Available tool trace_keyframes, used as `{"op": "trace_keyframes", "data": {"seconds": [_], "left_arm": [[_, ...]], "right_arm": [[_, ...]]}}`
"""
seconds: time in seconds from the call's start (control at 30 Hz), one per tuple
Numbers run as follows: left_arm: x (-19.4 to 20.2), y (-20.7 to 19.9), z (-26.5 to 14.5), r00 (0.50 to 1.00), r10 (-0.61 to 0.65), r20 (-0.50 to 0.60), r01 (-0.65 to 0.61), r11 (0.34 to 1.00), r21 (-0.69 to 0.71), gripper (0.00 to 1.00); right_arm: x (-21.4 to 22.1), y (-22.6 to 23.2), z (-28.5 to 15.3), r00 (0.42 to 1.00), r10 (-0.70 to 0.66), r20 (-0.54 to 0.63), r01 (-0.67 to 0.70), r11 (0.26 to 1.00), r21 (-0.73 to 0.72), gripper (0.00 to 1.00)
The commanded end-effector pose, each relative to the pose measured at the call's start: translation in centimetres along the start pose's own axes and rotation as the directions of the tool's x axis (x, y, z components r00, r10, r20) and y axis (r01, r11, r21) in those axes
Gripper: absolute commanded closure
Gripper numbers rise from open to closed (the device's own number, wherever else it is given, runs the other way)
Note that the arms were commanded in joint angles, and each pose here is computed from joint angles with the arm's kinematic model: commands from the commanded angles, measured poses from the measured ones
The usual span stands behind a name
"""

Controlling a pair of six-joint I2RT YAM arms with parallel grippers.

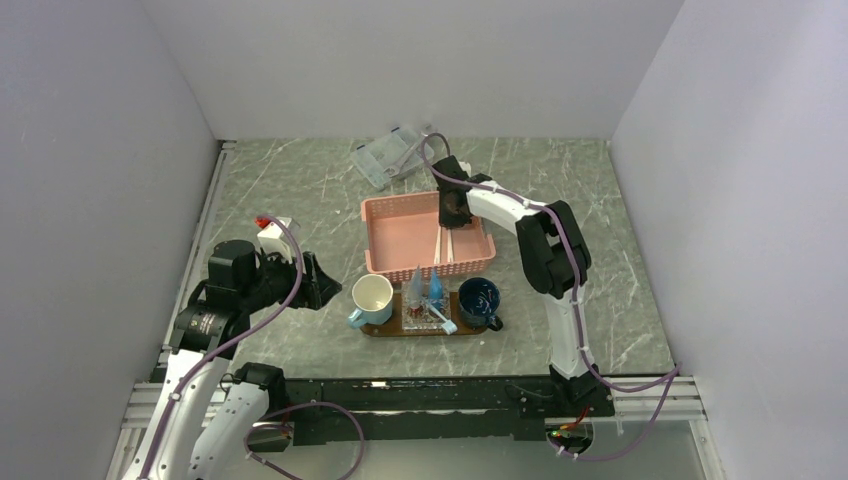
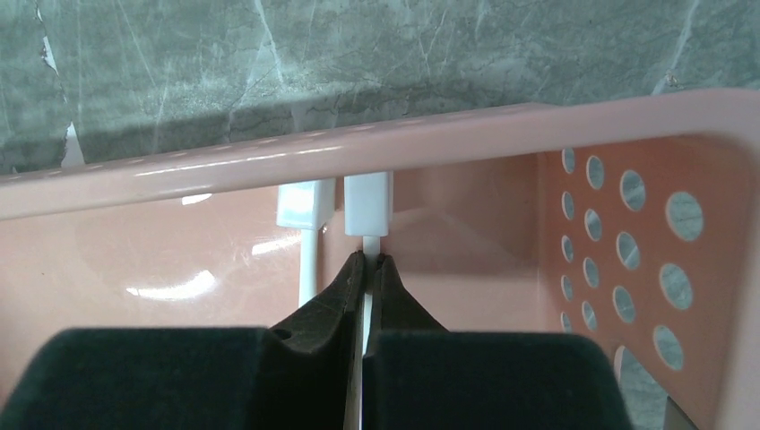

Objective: Prepare toiletry sets of a toothbrush and toothpaste on the tray

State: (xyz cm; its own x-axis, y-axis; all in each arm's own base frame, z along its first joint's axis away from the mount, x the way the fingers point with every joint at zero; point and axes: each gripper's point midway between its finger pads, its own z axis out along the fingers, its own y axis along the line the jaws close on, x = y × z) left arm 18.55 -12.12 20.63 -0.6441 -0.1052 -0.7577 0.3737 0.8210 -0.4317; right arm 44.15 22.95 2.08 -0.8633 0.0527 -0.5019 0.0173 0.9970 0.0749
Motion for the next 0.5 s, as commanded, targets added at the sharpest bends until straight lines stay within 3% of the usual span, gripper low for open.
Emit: {"op": "trace_keyframes", "data": {"seconds": [0.0,0.47], "left_arm": [[-1.0,-0.2,-0.1,0.999,0.016,0.044,-0.017,1.000,0.005,0.19],[-1.4,-0.7,-0.5,0.998,0.034,0.058,-0.035,0.999,0.027,0.19]], "right_arm": [[-2.4,0.7,-1.9,0.996,0.026,0.080,-0.022,0.998,-0.052,1.00],[-8.7,1.2,-11.8,0.930,0.087,0.357,-0.023,0.983,-0.179,1.00]]}}
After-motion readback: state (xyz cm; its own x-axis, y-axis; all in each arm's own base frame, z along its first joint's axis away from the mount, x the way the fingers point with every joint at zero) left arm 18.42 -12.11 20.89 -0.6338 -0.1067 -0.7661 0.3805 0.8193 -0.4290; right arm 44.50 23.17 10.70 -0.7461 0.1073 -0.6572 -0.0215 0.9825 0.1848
